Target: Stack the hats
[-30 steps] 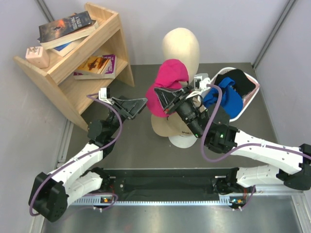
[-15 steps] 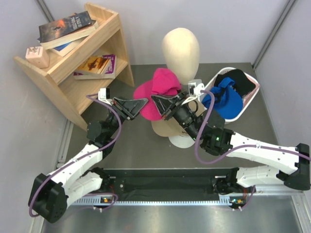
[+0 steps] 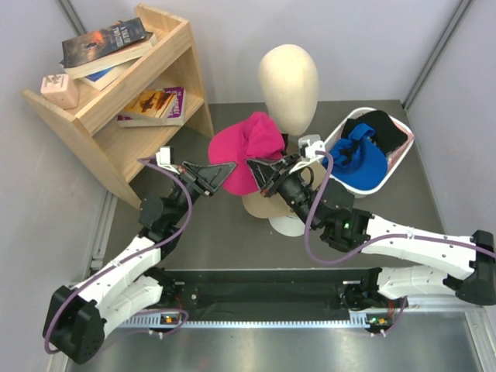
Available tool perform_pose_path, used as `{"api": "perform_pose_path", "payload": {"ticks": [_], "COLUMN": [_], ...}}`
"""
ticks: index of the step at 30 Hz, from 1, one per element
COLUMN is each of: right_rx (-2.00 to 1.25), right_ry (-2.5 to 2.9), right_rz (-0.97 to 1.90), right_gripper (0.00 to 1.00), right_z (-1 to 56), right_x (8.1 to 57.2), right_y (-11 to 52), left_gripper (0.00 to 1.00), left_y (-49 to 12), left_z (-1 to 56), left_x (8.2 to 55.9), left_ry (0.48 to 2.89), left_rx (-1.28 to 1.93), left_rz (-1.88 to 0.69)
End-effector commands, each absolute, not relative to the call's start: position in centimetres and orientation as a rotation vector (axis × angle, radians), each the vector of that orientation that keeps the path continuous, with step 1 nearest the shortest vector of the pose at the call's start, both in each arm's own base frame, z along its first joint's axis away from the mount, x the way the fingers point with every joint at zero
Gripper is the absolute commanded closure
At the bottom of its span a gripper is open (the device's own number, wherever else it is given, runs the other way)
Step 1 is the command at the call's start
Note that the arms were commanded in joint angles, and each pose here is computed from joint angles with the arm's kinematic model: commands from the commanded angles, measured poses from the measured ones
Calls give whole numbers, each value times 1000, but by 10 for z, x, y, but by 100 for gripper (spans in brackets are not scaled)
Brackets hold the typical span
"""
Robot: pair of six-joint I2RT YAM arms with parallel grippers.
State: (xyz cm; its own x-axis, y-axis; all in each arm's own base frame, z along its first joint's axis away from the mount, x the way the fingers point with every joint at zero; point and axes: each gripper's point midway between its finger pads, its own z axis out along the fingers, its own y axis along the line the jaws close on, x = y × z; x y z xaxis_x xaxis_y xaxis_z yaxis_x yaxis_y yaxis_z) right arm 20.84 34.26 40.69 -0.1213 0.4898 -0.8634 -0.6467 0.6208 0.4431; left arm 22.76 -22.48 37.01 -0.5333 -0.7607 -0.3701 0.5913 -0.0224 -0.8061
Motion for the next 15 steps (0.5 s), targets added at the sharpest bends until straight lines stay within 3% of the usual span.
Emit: {"api": "perform_pose_path", "payload": {"ticks": [1, 10, 15], "right_rx": [-71, 39, 51], "right_ry": [1369, 1421, 1443], "right_rz": [927, 743, 657], "right_gripper": [100, 100, 100], "right_z": [415, 391, 389], "right_x": [208, 218, 219], "right_y": [316, 261, 240], "left_gripper": [100, 100, 100], "left_y": [-223, -235, -255], "left_z": [367, 344, 349], "left_x": [223, 234, 227], "left_ry": [1258, 1375, 1392], "left_rx": [-153, -109, 0], "left_rz": [-1670, -1615, -1720]}}
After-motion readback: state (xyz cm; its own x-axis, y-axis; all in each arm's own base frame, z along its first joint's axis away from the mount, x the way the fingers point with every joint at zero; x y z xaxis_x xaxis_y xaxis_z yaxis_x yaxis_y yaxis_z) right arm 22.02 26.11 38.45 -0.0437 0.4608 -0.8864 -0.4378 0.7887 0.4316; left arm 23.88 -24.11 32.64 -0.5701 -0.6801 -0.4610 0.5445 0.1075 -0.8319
